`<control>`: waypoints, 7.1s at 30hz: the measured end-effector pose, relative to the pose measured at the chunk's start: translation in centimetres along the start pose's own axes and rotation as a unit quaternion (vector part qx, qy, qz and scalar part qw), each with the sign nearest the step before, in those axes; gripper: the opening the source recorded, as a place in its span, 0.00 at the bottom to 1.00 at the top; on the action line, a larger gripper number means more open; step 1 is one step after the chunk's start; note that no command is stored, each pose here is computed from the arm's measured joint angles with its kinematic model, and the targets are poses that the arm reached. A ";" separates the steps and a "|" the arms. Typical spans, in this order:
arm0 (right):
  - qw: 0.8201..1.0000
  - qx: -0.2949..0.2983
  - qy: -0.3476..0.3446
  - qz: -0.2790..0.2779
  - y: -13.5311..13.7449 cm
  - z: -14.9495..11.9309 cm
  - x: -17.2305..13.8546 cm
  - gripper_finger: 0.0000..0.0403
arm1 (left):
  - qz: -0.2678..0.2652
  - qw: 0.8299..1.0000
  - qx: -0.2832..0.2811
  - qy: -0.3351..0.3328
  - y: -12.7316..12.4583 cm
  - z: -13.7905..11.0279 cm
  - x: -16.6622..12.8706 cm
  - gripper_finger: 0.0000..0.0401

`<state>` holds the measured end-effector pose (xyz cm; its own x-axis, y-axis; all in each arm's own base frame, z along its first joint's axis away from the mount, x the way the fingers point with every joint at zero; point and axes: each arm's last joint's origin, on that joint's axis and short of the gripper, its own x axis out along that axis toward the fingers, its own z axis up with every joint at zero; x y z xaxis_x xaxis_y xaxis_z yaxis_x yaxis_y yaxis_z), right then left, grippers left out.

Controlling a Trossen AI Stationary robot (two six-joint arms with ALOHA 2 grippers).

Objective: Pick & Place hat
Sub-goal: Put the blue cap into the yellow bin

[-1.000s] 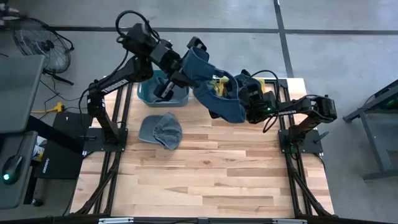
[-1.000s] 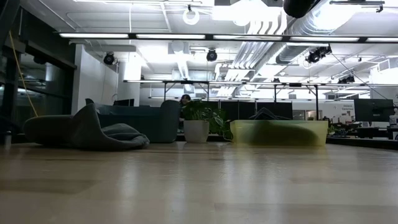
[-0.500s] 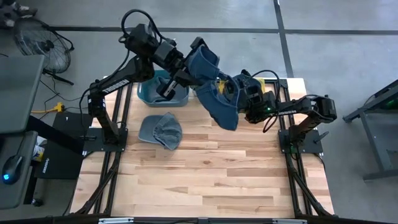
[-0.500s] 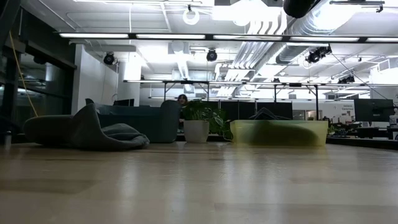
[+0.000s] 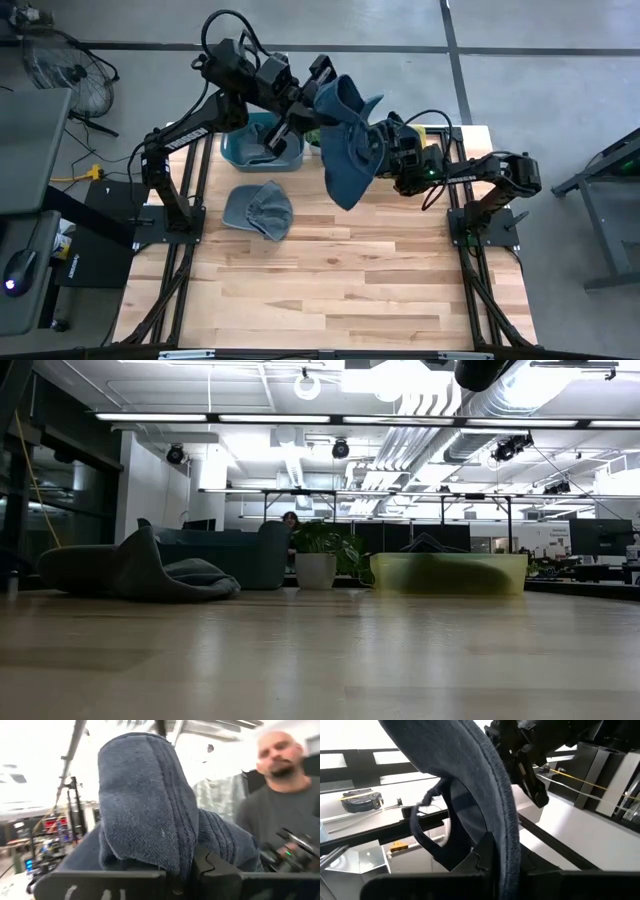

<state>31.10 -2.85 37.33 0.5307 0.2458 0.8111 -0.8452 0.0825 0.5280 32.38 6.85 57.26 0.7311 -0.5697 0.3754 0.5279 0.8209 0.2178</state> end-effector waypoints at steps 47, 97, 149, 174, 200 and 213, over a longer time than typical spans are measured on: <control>0.991 -0.113 -0.002 -0.066 0.0 6.4 -2.5 0.01 | 0.095 0.986 -0.051 0.124 -2.9 4.0 -5.6 0.71; 0.710 -0.329 -0.141 -0.606 14.6 11.3 -10.9 0.01 | 0.187 0.904 -0.117 0.366 -6.3 -1.4 -11.5 0.71; 0.717 -0.138 -0.400 -0.554 7.3 2.9 -26.9 0.01 | 0.135 0.913 -0.212 0.320 -3.4 -6.6 -15.1 0.71; 0.584 -0.041 -0.428 -0.688 3.9 2.7 -31.2 0.01 | 0.184 0.905 -0.198 0.328 -3.0 -6.5 -15.1 0.71; 0.572 -0.094 -0.367 -0.728 3.7 2.8 -31.5 0.25 | 0.208 0.895 -0.215 0.330 -3.0 -6.5 -15.2 0.71; 0.584 -0.103 -0.341 -0.729 3.8 2.7 -31.2 0.26 | 0.210 0.894 -0.219 0.330 -3.0 -6.6 -15.2 0.71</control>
<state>11.50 -12.85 14.73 0.5378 -0.6682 -0.5141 0.5843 -0.1441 0.7986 22.55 12.78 45.00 0.9239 -0.2326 -0.3038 0.1598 0.9560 -0.2459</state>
